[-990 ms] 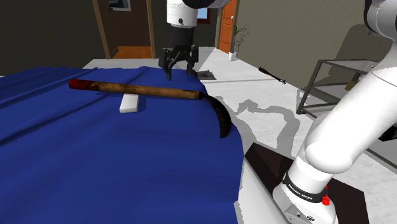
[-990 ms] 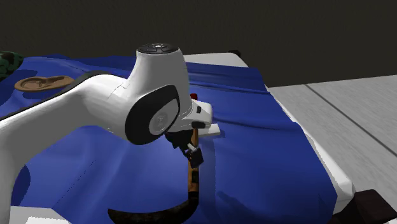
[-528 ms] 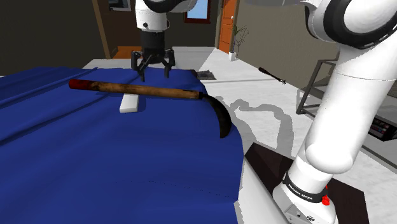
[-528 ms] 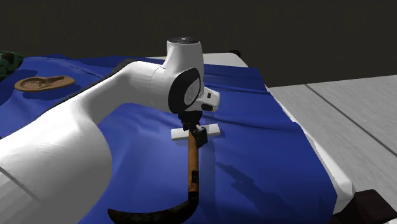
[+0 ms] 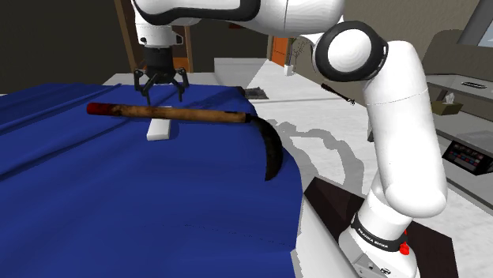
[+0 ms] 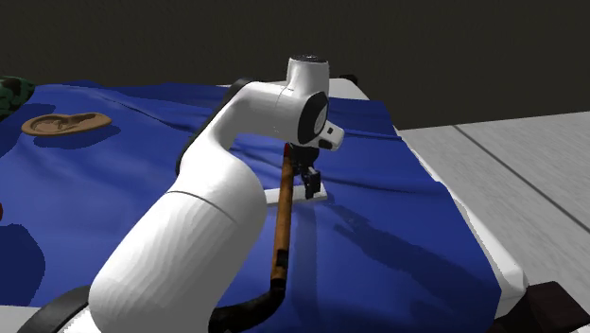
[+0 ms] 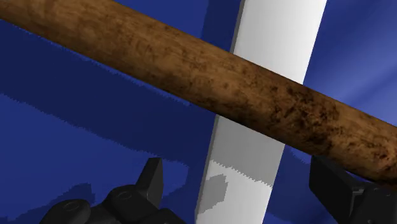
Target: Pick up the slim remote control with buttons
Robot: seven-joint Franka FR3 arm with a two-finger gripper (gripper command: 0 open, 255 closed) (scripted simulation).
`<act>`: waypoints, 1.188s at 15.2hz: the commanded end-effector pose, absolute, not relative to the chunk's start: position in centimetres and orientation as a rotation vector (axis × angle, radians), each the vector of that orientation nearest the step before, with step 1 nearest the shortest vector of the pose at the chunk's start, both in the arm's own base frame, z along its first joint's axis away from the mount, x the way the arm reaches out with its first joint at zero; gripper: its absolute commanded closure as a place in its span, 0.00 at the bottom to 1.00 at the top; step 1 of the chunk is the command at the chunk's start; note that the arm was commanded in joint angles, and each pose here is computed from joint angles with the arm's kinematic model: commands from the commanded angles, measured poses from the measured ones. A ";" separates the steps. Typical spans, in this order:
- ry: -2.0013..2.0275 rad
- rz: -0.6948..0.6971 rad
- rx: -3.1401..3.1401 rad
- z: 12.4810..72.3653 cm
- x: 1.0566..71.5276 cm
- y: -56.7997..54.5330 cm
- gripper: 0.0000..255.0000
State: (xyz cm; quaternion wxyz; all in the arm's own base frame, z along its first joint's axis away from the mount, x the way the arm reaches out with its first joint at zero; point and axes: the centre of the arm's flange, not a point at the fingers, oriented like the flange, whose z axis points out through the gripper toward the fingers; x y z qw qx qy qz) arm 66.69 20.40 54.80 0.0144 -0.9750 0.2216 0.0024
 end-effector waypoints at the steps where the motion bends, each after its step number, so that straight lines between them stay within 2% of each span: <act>1: 0.734 0.026 -3.024 54.1 68.2 20.9 0.00; 10: 0.734 0.026 -3.024 50.1 68.2 20.8 0.00; 11: 0.734 0.026 -3.024 50.1 68.2 21.0 1.00; 18: 0.734 0.026 -3.024 50.0 68.2 21.0 1.00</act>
